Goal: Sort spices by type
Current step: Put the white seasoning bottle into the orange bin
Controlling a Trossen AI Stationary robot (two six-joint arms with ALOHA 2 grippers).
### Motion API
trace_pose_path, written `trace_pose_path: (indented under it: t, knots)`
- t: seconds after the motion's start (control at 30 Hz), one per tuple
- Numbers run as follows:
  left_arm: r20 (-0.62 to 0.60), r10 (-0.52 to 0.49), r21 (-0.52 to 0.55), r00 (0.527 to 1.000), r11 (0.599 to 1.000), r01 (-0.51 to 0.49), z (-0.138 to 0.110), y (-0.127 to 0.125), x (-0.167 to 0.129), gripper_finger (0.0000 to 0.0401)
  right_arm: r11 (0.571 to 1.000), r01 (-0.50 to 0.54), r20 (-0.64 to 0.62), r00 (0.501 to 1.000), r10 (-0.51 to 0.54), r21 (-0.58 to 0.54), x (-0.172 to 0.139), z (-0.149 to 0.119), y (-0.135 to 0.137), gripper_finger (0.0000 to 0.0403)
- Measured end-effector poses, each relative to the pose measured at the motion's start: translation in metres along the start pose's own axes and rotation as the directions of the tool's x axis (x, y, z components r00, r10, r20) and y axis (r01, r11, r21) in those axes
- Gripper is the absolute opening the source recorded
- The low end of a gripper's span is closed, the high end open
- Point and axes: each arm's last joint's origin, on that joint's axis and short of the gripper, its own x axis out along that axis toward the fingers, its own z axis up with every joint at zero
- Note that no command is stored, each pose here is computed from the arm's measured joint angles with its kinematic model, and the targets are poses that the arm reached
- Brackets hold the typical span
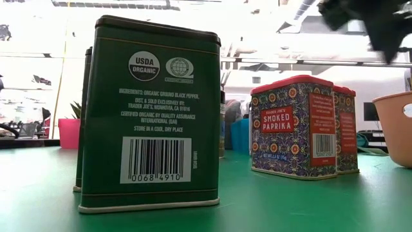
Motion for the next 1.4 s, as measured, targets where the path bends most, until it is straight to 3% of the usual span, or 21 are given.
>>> trace_pose_path:
  t: [0.27, 0.37, 0.53, 0.83, 1.13, 1.4]
  knots:
    - [-0.061, -0.044, -0.060, 0.997, 0.997, 0.040, -0.006, -0.003, 0.006, 0.0288, 0.953, -0.078, 0.147, 0.981, 0.125, -0.293, 0.015, 0.078, 0.018, 0.0267]
    - [-0.091, -0.040, -0.107, 0.995, 0.994, 0.030, -0.009, -0.003, 0.006, 0.0288, 0.927, -0.025, 0.135, 0.988, 0.081, -0.373, 0.020, 0.100, 0.029, 0.0267]
    - [-0.139, -0.034, -0.149, 0.990, 0.989, 0.013, -0.013, -0.002, 0.004, 0.0288, 0.849, 0.037, 0.101, 0.995, 0.019, -0.528, 0.029, 0.123, 0.051, 0.0267]
    - [-0.203, -0.029, -0.177, 0.979, 0.984, -0.008, -0.020, -0.002, 0.003, 0.0288, 0.769, 0.074, 0.058, 0.997, -0.048, -0.635, 0.046, 0.139, 0.065, 0.0267]
    - [-0.204, -0.032, -0.170, 0.978, 0.986, -0.003, -0.020, -0.002, 0.003, 0.0288, 0.751, 0.074, 0.062, 0.997, -0.044, -0.656, 0.047, 0.141, 0.065, 0.0267]
    - [-0.204, -0.032, -0.168, 0.978, 0.986, -0.003, -0.020, -0.002, 0.003, 0.0288, 0.675, 0.066, 0.054, 0.998, -0.040, -0.735, 0.048, 0.134, 0.070, 0.0275]
